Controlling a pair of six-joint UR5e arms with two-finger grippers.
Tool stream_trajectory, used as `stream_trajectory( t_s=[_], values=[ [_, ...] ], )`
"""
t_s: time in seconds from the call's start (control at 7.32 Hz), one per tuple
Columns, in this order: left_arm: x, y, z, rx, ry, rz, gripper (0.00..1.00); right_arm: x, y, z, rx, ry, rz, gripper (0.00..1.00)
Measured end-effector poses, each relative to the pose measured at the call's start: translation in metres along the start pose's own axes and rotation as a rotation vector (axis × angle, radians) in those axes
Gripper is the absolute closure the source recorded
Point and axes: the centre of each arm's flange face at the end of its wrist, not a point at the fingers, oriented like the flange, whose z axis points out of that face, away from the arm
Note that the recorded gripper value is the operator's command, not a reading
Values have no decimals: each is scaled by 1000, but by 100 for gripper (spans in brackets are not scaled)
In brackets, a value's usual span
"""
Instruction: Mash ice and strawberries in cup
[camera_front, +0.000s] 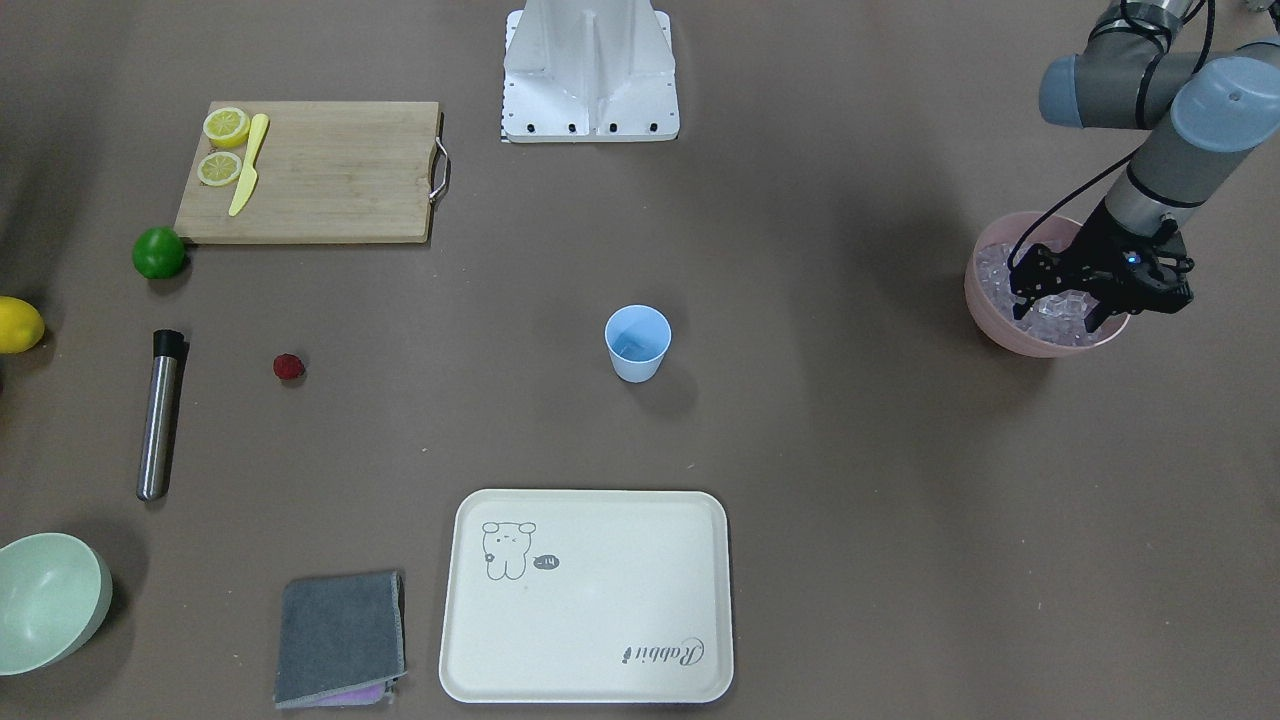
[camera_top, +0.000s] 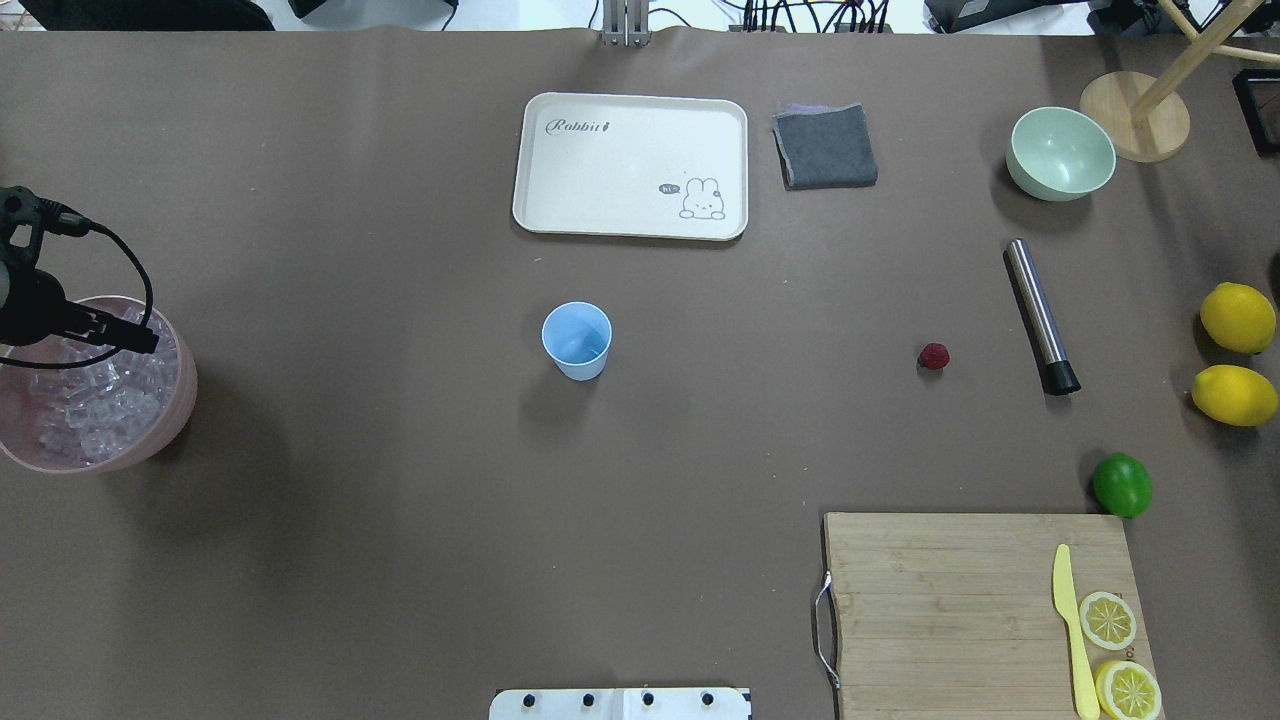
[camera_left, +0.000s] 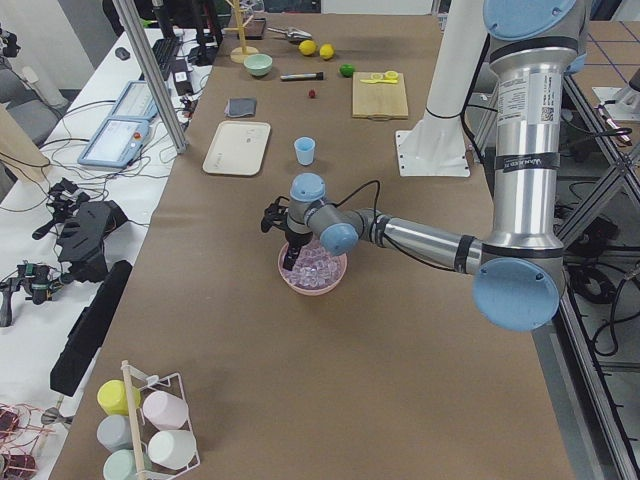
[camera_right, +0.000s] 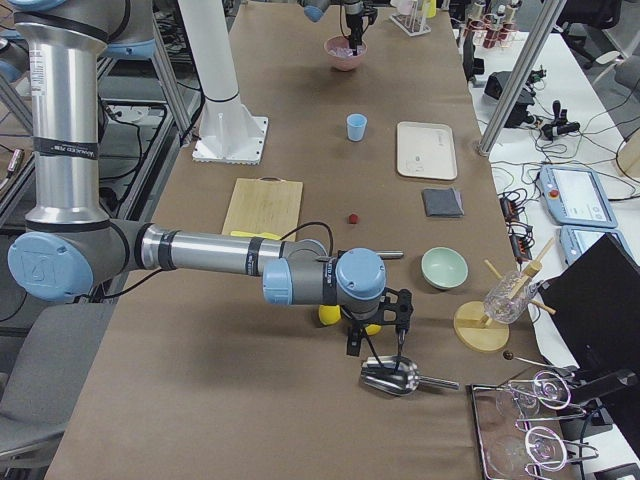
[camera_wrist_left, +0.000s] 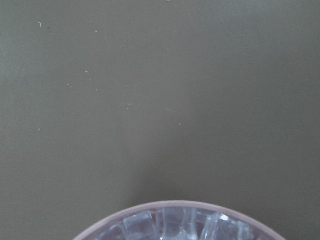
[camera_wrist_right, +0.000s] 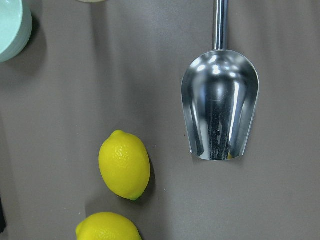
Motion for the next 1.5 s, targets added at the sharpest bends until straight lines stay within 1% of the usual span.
stream_trajectory(
  t_s=[0.27, 0.41, 0.55, 0.68, 0.82, 0.96, 1.09, 1.5],
  values=[
    [-3, 4, 2, -1, 0, 3, 11, 0, 0, 0, 0, -1, 0, 0],
    [-3, 4, 2, -1, 1, 4, 15, 0, 0, 0, 0, -1, 0, 0],
    [-3, 4, 2, -1, 1, 5, 15, 0, 0, 0, 0, -1, 0, 0],
    [-2, 4, 1, 1, 2, 6, 14, -1, -1, -1, 1, -1, -2, 0],
    [-1, 2, 1, 3, 5, 8, 9, -3, -4, -2, 4, -1, -3, 0],
    [1, 0, 0, 6, 7, 11, 8, -4, -6, -2, 5, 0, -5, 0],
    [2, -1, 0, 8, 9, 12, 5, -4, -8, -3, 6, 0, -6, 0],
    [4, -2, 0, 9, 11, 8, 4, -3, -18, 0, 3, 2, -4, 0]
  ],
)
